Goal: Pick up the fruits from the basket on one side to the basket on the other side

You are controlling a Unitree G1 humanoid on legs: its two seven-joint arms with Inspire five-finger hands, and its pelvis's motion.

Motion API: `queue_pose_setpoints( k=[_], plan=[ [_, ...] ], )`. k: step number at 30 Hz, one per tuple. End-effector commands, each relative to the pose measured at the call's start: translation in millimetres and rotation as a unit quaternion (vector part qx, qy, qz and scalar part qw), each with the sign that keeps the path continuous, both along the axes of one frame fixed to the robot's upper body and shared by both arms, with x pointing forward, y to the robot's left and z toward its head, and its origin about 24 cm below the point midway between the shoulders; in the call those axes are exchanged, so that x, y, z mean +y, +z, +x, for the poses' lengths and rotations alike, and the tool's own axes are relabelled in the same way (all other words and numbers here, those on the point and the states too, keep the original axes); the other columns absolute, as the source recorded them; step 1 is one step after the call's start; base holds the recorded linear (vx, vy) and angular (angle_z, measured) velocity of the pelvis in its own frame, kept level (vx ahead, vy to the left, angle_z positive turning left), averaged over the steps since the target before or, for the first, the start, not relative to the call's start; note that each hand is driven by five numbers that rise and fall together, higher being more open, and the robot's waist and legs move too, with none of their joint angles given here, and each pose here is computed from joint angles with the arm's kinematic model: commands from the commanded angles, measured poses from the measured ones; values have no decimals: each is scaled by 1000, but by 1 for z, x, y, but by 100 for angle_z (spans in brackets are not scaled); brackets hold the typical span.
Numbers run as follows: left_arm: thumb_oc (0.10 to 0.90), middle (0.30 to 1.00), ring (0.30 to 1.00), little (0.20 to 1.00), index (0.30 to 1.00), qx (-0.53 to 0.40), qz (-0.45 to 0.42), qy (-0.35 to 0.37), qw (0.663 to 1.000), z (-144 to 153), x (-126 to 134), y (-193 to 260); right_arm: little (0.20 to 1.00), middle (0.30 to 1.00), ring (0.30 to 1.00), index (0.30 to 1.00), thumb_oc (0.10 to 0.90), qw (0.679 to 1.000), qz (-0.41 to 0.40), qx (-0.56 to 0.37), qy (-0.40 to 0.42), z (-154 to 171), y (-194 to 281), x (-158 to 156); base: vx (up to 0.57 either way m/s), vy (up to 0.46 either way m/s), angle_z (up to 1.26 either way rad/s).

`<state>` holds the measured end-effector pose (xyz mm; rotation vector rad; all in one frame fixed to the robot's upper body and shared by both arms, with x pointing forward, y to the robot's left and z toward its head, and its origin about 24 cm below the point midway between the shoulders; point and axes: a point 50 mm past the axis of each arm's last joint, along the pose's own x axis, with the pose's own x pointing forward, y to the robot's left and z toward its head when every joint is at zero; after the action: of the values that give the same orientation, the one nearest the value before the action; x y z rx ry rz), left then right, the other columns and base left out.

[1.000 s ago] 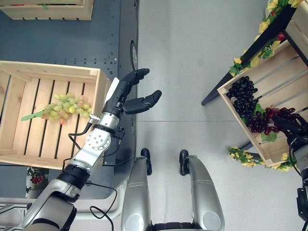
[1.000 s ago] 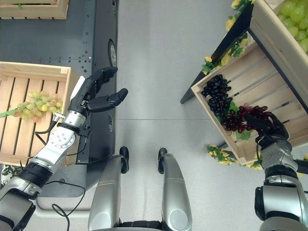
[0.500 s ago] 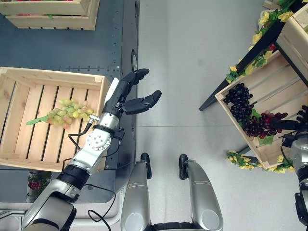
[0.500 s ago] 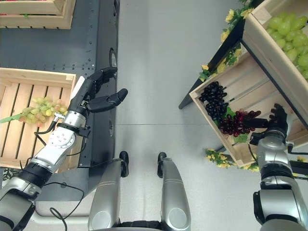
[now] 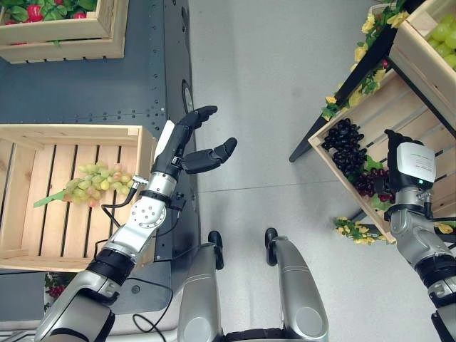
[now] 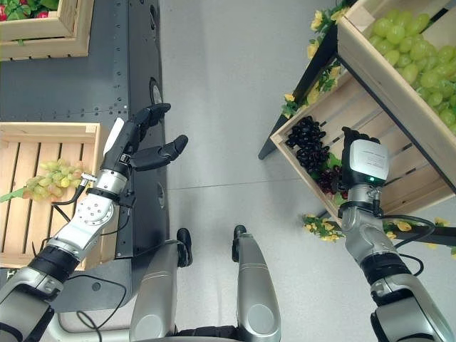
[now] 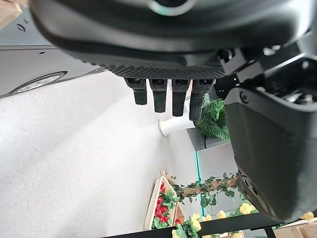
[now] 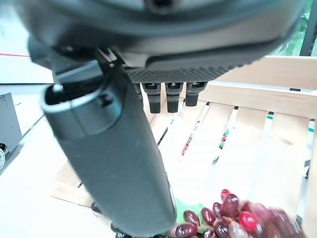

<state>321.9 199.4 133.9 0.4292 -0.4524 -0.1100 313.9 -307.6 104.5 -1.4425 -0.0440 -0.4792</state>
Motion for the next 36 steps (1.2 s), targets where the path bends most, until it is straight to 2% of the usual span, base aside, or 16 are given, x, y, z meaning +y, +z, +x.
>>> queue_pose_setpoints(
  k=[1, 5, 9, 12, 15, 18, 22, 26, 31, 36],
  plan=[
    [800, 900, 900, 900, 900, -149, -32, -35, 988, -11, -13, 47, 900, 900, 900, 900, 800, 993, -28, -101, 50, 8, 41, 15, 0, 0, 0],
    [800, 900, 900, 900, 900, -191, 6, -3, 981, -13, -15, 53, 900, 900, 900, 900, 800, 988, -32, -100, 109, 9, 37, 39, 1, 1, 1],
    [800, 900, 900, 900, 900, -206, 14, 1, 979, -14, -14, 59, 900, 900, 900, 900, 800, 987, -31, -85, 136, 12, 32, 52, -7, -12, 3],
    [800, 900, 900, 900, 900, -237, -24, -12, 971, -26, -12, 68, 900, 900, 900, 900, 800, 988, -18, -60, 144, 8, 16, 59, 9, -40, 8],
    [800, 900, 900, 900, 900, -268, -54, 5, 962, -36, -6, 72, 900, 900, 900, 900, 800, 989, -12, -43, 144, 4, 4, 59, 32, -36, 24],
    [800, 900, 900, 900, 900, -322, -49, 77, 942, -46, 8, 72, 900, 900, 900, 900, 800, 990, 8, -15, 139, -1, -14, 59, 57, -51, 34],
    [800, 900, 900, 900, 900, -329, -29, 158, 931, -49, 29, 65, 900, 900, 900, 900, 800, 990, 21, 5, 140, -5, -26, 60, 30, -23, 26],
    [800, 900, 900, 900, 900, -317, -18, 231, 920, -48, 55, 59, 900, 900, 900, 900, 800, 988, 31, 24, 150, -5, -31, 64, 12, -2, 22],
    [800, 900, 900, 900, 900, -296, 60, 347, 888, -51, 91, 40, 900, 900, 900, 900, 800, 985, 33, 44, 163, -8, -36, 68, 6, 58, 11],
    [800, 900, 900, 900, 900, -245, 93, 422, 868, -50, 127, 32, 900, 900, 900, 900, 800, 983, 33, 60, 170, -6, -31, 65, -26, 105, 9]
  ],
)
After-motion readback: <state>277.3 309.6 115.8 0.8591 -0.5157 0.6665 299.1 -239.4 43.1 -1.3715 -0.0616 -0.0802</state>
